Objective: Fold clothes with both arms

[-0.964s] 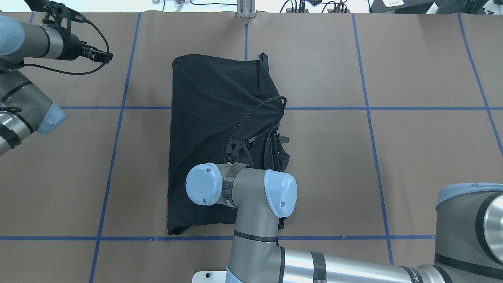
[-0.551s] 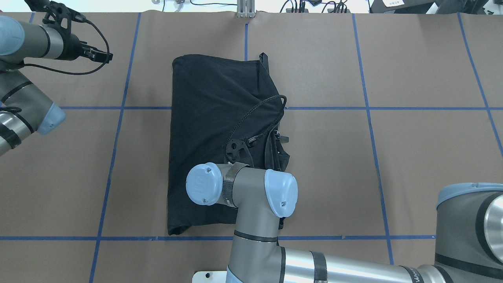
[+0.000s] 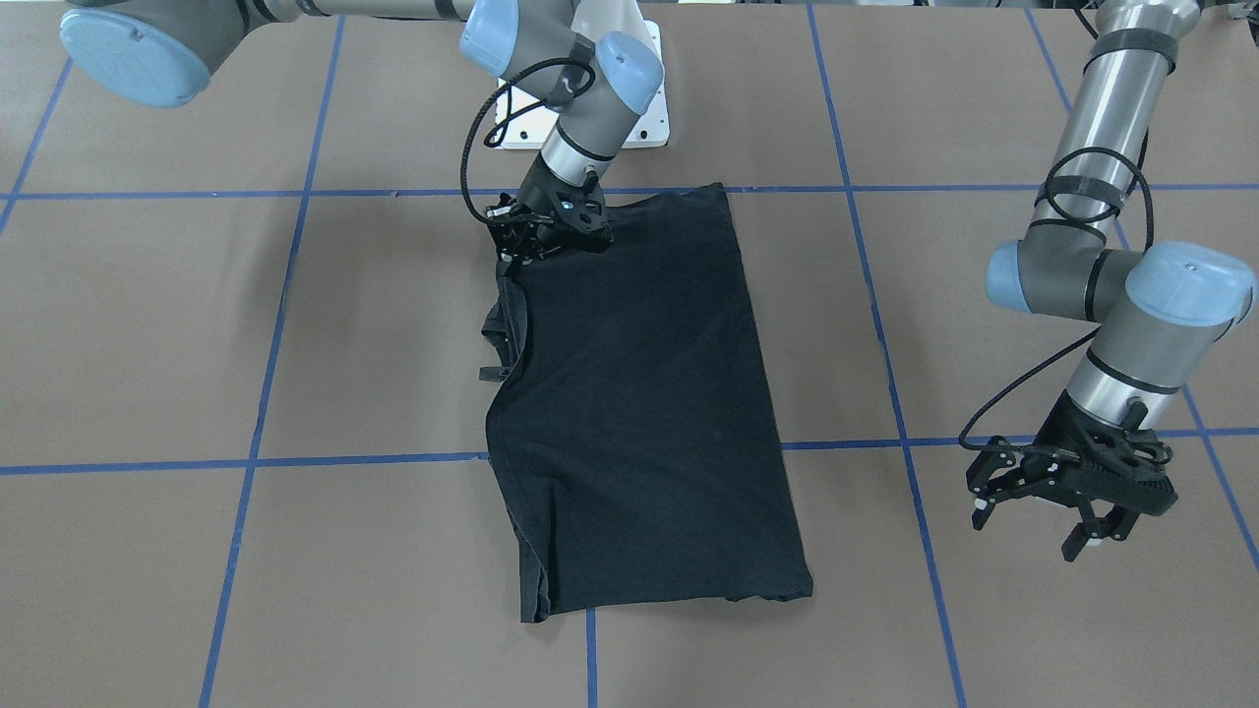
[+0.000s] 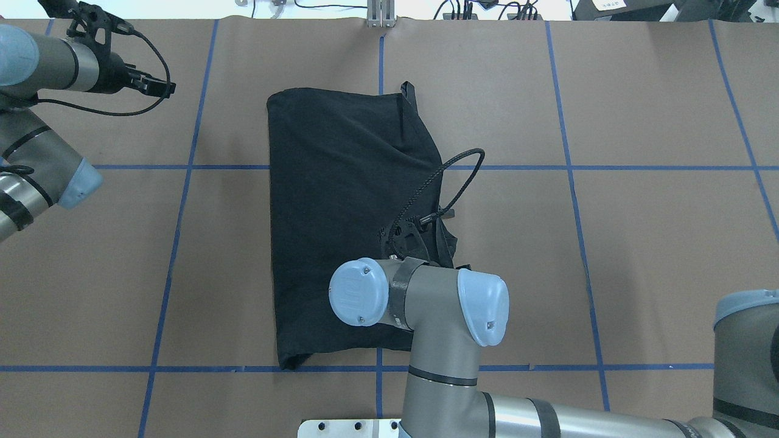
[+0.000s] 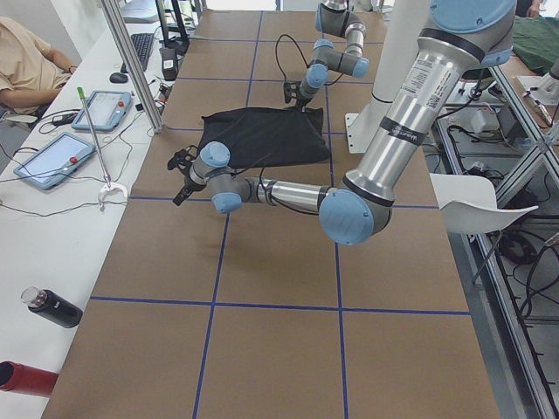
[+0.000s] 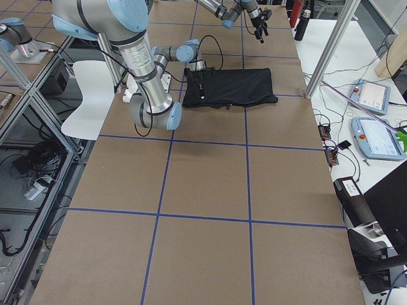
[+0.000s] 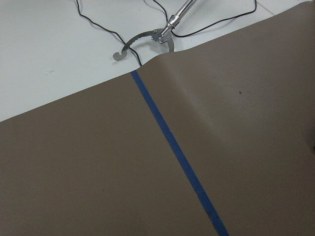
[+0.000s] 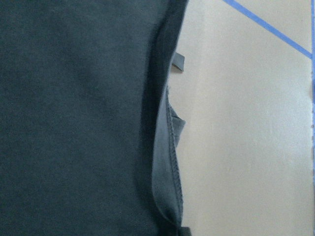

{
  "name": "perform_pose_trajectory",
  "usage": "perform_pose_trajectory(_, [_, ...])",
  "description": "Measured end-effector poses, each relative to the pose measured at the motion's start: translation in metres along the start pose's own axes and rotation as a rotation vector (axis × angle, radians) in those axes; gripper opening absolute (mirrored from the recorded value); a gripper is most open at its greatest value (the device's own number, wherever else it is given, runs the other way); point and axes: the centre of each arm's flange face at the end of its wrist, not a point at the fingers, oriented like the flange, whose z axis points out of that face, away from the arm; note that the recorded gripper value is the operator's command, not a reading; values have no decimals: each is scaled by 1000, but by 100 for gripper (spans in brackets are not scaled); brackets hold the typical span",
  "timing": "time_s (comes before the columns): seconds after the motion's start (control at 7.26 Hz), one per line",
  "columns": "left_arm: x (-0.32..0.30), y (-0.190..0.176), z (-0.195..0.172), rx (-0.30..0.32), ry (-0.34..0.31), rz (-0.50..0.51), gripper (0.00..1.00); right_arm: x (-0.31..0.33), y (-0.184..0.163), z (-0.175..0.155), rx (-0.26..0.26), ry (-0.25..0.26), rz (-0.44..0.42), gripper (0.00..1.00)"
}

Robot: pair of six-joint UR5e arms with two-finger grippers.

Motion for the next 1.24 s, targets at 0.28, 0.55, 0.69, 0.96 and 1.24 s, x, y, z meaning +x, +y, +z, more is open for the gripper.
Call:
perform_pose_trajectory(0.28, [0, 0, 0, 0, 0, -4, 100, 10, 5, -6, 19, -20, 4, 100])
perform_pose_trajectory(0.55, [4, -3, -3, 6, 6, -5, 100, 31, -3, -44, 57, -110, 38, 100])
perform_pose_trajectory(0.69, [10, -7, -7, 5, 26, -24, 100, 50, -8, -65, 79, -163, 59, 100])
perform_pose_trajectory(0.96, [32, -5, -28, -3, 108, -119, 100, 95, -10, -89, 108, -277, 101, 100])
perform_pose_trajectory(1.24, [94, 12, -70, -43, 183, -213, 100, 131, -17, -94, 114, -363, 118, 100])
